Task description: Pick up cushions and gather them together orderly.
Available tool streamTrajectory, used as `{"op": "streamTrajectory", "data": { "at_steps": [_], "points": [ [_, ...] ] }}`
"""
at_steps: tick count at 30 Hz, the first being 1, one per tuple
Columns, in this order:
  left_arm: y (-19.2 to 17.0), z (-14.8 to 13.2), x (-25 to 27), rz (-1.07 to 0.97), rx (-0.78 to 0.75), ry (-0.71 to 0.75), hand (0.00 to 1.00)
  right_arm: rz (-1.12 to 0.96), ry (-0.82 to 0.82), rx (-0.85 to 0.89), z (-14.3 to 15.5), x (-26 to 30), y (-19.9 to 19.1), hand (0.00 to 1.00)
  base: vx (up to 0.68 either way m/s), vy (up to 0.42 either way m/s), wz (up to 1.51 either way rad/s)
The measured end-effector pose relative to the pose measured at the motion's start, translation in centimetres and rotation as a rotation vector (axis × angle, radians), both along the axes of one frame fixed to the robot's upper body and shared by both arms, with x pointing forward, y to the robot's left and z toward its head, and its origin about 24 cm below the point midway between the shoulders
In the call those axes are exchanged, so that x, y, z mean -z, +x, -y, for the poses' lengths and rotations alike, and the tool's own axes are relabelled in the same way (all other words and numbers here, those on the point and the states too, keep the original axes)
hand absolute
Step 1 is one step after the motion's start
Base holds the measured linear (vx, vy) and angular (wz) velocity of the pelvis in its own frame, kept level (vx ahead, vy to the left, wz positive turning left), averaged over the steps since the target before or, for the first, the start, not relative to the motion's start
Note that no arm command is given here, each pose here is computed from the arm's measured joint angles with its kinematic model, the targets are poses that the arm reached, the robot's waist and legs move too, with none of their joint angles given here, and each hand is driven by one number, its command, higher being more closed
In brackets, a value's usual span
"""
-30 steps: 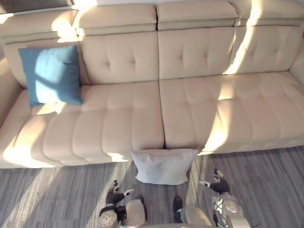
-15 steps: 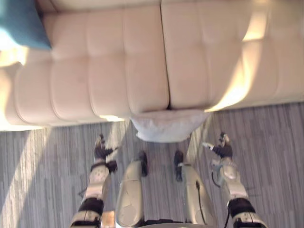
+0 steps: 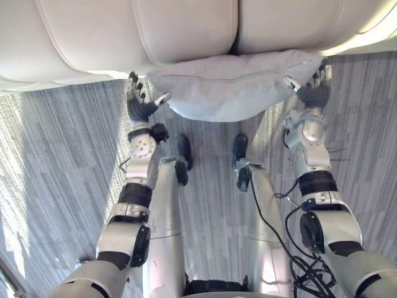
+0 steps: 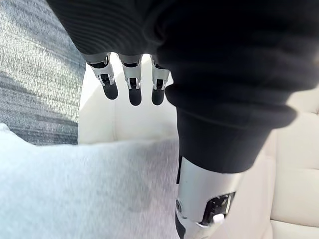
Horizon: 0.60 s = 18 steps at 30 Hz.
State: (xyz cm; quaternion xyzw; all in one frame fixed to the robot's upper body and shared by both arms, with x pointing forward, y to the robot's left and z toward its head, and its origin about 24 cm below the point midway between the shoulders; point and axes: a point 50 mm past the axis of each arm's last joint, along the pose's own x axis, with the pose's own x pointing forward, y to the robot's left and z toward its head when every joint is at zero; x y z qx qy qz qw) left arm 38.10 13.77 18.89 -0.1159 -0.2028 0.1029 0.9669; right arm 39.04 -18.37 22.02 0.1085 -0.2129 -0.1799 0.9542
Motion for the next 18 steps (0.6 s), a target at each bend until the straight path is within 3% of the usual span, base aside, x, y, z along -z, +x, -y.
{"op": "streamTrajectory", "data": {
  "at_steps": [10, 18],
  "points": [
    [-0.1, 0.7, -0.2, -0.022, -0.064, -0.106, 1.0, -0.005, 0.001, -0.029, -1.4, 0.6, -0.2, 1.0, -0.04, 0.004, 0.07],
    [-2.8, 0.6, -2.2, 0.141, -0.053, -0.122, 1.0, 0.023, -0.012, -0.095, -2.9, 3.8, -2.9, 1.0, -0.05, -0.028, 0.06]
  ]
}}
